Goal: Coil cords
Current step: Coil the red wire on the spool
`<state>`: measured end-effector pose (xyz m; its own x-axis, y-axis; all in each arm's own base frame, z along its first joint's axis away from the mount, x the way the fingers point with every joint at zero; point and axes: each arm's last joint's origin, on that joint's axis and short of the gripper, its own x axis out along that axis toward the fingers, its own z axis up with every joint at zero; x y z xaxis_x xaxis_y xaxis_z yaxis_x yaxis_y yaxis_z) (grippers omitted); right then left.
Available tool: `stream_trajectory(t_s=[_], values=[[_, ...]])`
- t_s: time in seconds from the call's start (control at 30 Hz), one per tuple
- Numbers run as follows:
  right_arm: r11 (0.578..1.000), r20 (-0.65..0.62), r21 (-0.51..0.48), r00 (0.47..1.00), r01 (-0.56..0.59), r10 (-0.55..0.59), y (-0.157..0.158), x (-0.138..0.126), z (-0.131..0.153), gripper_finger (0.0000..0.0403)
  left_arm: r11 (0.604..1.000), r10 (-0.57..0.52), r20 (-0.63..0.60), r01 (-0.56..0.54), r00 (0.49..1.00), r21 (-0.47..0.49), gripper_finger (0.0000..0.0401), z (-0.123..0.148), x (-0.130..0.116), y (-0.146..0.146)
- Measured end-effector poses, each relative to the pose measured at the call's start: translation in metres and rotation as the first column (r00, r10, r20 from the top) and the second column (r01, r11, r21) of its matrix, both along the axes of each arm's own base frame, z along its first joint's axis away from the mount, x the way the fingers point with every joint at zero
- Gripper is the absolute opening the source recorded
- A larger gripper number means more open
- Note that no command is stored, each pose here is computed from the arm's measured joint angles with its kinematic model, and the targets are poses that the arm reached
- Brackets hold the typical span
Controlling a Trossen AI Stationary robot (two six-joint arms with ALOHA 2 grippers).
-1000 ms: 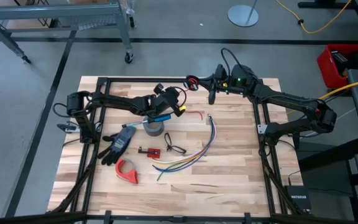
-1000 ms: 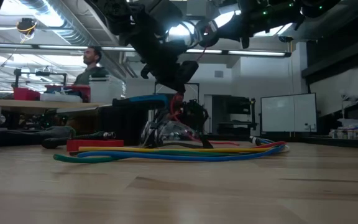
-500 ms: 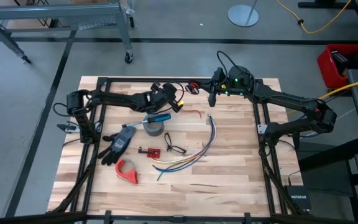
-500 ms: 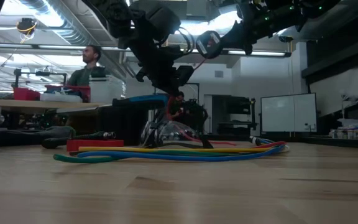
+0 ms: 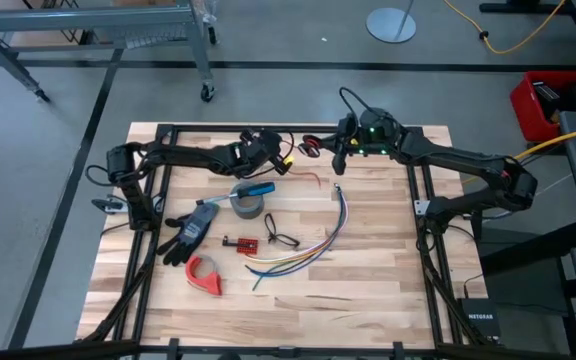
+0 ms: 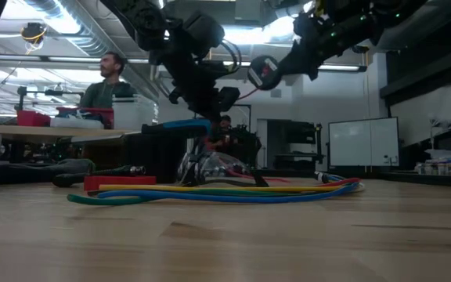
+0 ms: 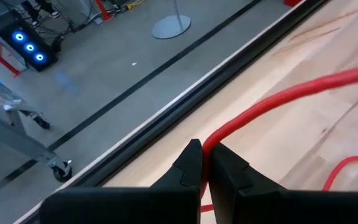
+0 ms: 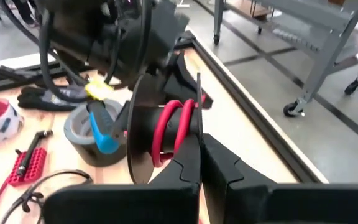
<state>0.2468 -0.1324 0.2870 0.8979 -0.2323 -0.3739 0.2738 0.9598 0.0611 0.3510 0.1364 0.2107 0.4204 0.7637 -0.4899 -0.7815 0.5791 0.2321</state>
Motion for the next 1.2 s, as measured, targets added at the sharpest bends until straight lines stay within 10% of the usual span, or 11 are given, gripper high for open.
stream_trajectory(t_s=[1.2], values=[[0.996,-0.140,0.089,0.990,-0.005,0.017,-0.013,0.024,-0.046,0.0001,0.997,-0.044,0.105,0.051,0.993,-0.063,0.0000,0.021,-0.014,0.019]])
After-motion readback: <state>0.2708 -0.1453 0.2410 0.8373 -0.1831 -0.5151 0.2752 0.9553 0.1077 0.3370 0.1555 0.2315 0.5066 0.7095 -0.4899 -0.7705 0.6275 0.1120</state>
